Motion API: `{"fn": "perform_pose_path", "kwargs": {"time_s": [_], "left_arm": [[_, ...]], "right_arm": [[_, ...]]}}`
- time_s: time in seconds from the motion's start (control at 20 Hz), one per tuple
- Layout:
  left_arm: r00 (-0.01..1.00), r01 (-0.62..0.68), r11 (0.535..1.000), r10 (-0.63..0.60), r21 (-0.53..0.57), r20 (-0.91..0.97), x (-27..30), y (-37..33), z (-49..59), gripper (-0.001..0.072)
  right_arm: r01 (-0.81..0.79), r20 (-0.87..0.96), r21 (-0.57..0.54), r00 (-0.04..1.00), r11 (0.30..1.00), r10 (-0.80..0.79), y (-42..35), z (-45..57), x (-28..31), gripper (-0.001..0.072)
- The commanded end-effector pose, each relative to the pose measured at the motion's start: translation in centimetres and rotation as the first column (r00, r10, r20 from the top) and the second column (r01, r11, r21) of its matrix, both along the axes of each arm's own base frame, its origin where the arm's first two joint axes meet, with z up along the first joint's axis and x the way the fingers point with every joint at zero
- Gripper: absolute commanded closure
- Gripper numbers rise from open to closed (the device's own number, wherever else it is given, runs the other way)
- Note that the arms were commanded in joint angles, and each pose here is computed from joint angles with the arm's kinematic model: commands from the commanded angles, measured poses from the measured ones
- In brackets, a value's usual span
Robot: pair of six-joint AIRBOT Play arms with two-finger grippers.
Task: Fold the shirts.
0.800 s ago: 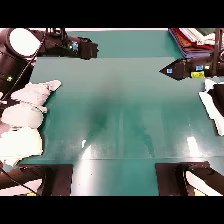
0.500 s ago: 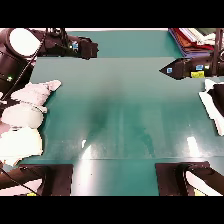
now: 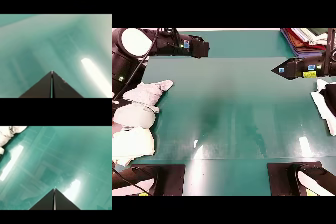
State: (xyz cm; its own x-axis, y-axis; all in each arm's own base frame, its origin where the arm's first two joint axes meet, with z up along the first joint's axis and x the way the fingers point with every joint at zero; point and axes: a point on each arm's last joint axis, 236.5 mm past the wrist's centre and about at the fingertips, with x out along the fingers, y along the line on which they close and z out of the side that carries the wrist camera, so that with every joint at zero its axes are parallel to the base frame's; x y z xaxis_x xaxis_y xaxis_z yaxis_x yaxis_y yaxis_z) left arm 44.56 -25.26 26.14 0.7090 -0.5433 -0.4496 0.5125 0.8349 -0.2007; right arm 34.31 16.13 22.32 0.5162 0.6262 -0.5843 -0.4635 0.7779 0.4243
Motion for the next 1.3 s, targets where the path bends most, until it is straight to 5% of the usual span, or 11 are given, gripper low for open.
{"fn": "perform_pose_path", "kwargs": {"time_s": [0.0,0.1,0.15,0.2,0.25,0.6,0.8,0.85,0.9,0.95,1.25], "left_arm": [[0.980,-0.199,0.959,0.189,0.204,0.067,3.3,8.3,-1.1,0.0679],[0.927,-0.359,0.885,0.376,0.297,0.002,4.7,16.1,-4.0,0.0677],[0.895,-0.399,0.848,0.444,0.348,-0.055,4.7,19.7,-6.4,0.0597],[0.855,-0.427,0.817,0.504,0.388,-0.121,4.3,23.0,-9.1,0.0263],[0.816,-0.441,0.792,0.549,0.423,-0.179,3.8,25.5,-11.8,0.0016],[0.555,-0.474,0.692,0.714,0.544,-0.426,-2.4,36.2,-28.0,-0.0008],[0.524,-0.493,0.681,0.729,0.542,-0.439,-2.5,37.2,-29.1,-0.0005],[0.520,-0.507,0.678,0.733,0.533,-0.439,-2.3,37.1,-28.7,0.0181],[0.521,-0.521,0.674,0.737,0.523,-0.430,-2.1,37.1,-28.1,0.0518],[0.534,-0.538,0.672,0.739,0.510,-0.411,-1.7,37.2,-26.8,0.0669],[0.729,-0.674,0.716,0.684,0.183,0.010,0.3,34.0,-1.1,0.0681]], "right_arm": [[-0.003,-0.003,0.000,1.000,1.000,0.003,0.1,0.0,-0.1,0.0699],[-0.003,-0.002,0.000,1.000,1.000,0.003,0.1,0.0,-0.1,0.0699],[-0.003,-0.002,0.000,1.000,1.000,0.003,0.1,0.0,-0.1,0.0699],[0.000,0.001,0.000,1.000,1.000,0.000,0.0,0.0,0.0,0.0699],[0.001,0.003,0.001,1.000,1.000,-0.001,0.0,0.1,0.0,0.0699],[0.004,0.006,0.002,1.000,1.000,-0.004,0.0,0.1,0.1,0.0699],[0.005,0.007,0.002,1.000,1.000,-0.005,0.0,0.1,0.2,0.0699],[0.007,0.011,0.004,1.000,1.000,-0.007,0.0,0.2,0.3,0.0699],[0.011,0.016,0.006,1.000,1.000,-0.011,0.0,0.3,0.4,0.0699],[0.017,0.025,0.011,1.000,1.000,-0.018,-0.1,0.5,0.6,0.0699],[0.081,0.230,0.180,0.966,0.980,-0.122,0.2,7.8,1.2,0.0699]]}}
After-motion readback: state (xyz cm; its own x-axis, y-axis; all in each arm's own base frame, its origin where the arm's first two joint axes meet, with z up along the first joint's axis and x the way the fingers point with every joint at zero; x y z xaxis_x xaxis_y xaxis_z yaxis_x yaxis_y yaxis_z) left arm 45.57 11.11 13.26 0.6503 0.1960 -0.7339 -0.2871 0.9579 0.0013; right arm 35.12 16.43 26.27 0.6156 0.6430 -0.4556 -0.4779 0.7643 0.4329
